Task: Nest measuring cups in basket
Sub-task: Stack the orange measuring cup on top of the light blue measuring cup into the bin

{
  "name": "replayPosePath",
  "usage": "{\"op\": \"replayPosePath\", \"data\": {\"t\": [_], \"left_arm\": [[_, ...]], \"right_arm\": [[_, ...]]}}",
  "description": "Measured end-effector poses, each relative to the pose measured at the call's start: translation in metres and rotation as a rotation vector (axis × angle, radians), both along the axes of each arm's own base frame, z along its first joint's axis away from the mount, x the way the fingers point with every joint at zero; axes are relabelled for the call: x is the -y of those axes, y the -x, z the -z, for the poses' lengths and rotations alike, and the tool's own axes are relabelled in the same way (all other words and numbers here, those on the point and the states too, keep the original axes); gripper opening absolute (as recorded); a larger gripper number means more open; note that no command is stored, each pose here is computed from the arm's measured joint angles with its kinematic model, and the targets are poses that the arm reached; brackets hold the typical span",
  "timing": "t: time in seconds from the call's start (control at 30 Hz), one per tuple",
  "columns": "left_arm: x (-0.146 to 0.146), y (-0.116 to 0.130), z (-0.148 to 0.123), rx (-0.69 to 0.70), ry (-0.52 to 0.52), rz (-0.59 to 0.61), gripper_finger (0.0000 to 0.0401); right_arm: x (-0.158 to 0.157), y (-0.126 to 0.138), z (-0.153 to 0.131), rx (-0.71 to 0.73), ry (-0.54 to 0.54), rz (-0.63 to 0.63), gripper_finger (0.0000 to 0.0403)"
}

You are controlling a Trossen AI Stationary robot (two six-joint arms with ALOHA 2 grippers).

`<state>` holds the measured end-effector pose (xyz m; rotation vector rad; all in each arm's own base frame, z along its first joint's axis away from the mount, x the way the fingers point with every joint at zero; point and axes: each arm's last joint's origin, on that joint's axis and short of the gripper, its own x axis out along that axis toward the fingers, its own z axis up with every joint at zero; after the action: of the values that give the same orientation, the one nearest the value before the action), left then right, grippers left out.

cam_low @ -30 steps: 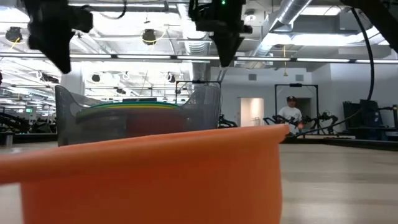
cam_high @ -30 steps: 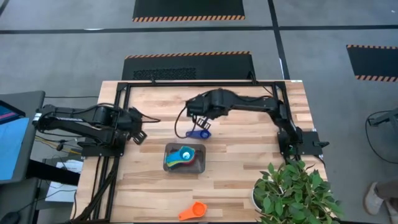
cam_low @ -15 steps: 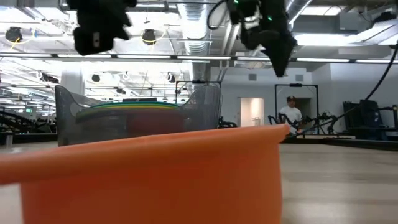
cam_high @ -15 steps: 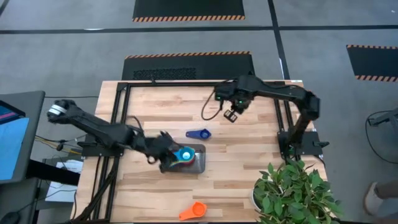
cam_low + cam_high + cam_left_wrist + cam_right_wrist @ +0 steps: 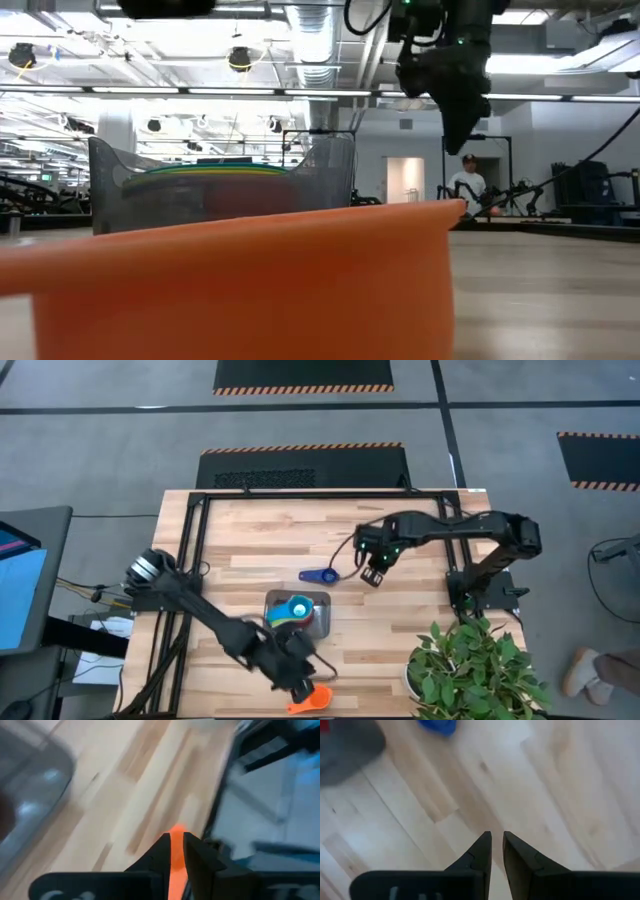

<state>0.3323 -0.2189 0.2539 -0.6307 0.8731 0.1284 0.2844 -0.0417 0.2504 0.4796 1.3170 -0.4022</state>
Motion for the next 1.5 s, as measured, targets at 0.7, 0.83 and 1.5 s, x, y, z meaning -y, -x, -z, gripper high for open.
{"op": "replayPosePath", "data": {"t": [0.7,0.83,1.5], "left_arm": [[0.042,-0.042,0.052,-0.357,-0.084,-0.013,0.017],[0.041,-0.043,0.071,-0.346,-0.053,-0.004,0.0169],[0.048,-0.048,0.097,-0.347,0.0,0.009,0.0167]], "right_arm": [[-0.038,0.018,0.048,-0.134,-0.004,-0.044,0.0071],[-0.038,0.018,0.048,-0.132,-0.004,-0.044,0.0071],[-0.038,0.014,0.048,-0.099,0.0,-0.043,0.0071]]}}
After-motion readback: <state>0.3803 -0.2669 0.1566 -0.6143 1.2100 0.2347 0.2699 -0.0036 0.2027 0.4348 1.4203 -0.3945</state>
